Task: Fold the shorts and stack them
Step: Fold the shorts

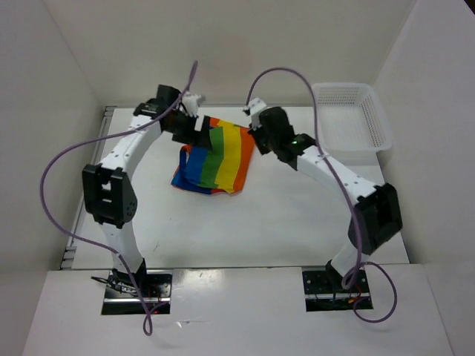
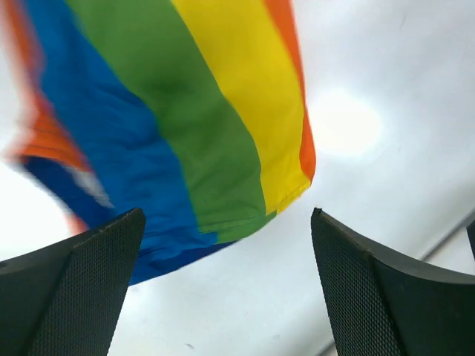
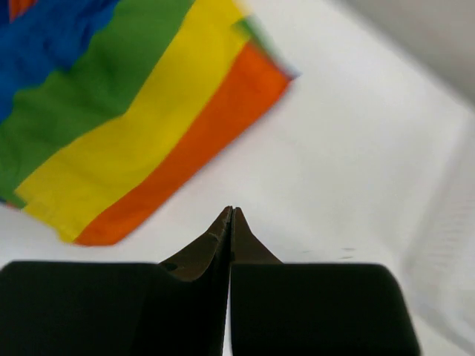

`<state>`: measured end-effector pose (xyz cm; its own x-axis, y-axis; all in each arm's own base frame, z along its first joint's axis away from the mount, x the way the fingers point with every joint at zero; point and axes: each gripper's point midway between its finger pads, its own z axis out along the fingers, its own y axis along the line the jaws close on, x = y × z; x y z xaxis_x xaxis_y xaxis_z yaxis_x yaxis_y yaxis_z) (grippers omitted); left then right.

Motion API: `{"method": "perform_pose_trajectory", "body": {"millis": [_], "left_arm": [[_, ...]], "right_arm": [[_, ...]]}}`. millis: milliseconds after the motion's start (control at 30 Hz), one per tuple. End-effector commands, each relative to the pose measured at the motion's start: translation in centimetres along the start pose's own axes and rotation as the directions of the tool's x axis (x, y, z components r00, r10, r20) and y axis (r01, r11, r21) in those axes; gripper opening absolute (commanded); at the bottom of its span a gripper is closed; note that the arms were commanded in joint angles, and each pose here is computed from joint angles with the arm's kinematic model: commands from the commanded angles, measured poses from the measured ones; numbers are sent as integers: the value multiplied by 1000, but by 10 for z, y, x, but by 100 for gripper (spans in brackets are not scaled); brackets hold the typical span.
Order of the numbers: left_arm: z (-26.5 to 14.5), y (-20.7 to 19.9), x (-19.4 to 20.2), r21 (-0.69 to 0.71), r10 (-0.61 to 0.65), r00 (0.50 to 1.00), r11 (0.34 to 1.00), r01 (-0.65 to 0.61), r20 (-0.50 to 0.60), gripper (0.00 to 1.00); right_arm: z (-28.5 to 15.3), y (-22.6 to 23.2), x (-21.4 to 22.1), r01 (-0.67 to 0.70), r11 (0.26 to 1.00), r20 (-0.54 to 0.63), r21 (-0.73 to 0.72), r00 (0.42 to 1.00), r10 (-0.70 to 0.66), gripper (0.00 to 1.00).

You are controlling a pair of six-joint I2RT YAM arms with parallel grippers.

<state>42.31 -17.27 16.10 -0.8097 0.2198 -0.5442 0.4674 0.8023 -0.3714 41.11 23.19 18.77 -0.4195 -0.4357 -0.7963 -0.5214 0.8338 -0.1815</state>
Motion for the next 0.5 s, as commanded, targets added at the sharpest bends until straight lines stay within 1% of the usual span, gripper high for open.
{"method": "perform_pose_trajectory", "body": {"millis": [0, 33, 67, 100, 133, 167, 200, 233, 267, 300, 367, 400, 467], "left_arm": [[-86, -4, -62, -113, 122, 959, 989, -96, 256, 99], [-93, 4, -64, -141, 119, 956, 986, -83, 268, 99], [-115, 25, -70, -213, 114, 943, 976, -48, 313, 99], [-123, 38, -69, -252, 107, 939, 967, -23, 328, 99], [-125, 56, -58, -286, 81, 944, 958, 16, 321, 99], [-148, 83, -51, -338, 50, 934, 938, 78, 355, 99], [-159, 102, -45, -370, 34, 926, 922, 117, 377, 99], [-168, 117, -36, -381, 7, 920, 912, 155, 391, 99], [-169, 130, -13, -372, -40, 921, 907, 196, 387, 99], [-181, 149, 0, -345, -77, 901, 907, 241, 427, 99], [-165, 152, 21, -291, -127, 904, 921, 261, 409, 99], [-139, 142, 39, -223, -172, 919, 939, 262, 355, 99], [-99, 133, 61, -212, -215, 947, 940, 267, 237, 99]], "right_arm": [[-70, -77, -58, 44, 972, 149, 233, 986, -80, 0], [-80, -92, -59, 23, 961, 157, 276, 985, -68, 2], [-86, -102, -59, 16, 955, 165, 297, 984, -68, 3], [-94, -113, -57, 0, 948, 171, 319, 984, -57, 3], [-108, -134, -50, -19, 931, 179, 364, 983, -50, 4], [-115, -146, -45, -26, 917, 179, 398, 983, -50, 4], [-123, -158, -41, -25, 899, 181, 436, 982, -61, 4], [-128, -174, -24, -43, 882, 162, 469, 986, -39, 4], [-144, -184, -22, -55, 863, 173, 503, 984, -39, 4], [-149, -196, -7, -68, 849, 157, 524, 987, -18, 4], [-164, -200, -2, -83, 843, 177, 532, 984, -15, 5], [-166, -196, 1, -82, 847, 179, 525, 984, -17, 5], [-168, -187, 14, -73, 861, 169, 504, 986, -16, 8]]}}
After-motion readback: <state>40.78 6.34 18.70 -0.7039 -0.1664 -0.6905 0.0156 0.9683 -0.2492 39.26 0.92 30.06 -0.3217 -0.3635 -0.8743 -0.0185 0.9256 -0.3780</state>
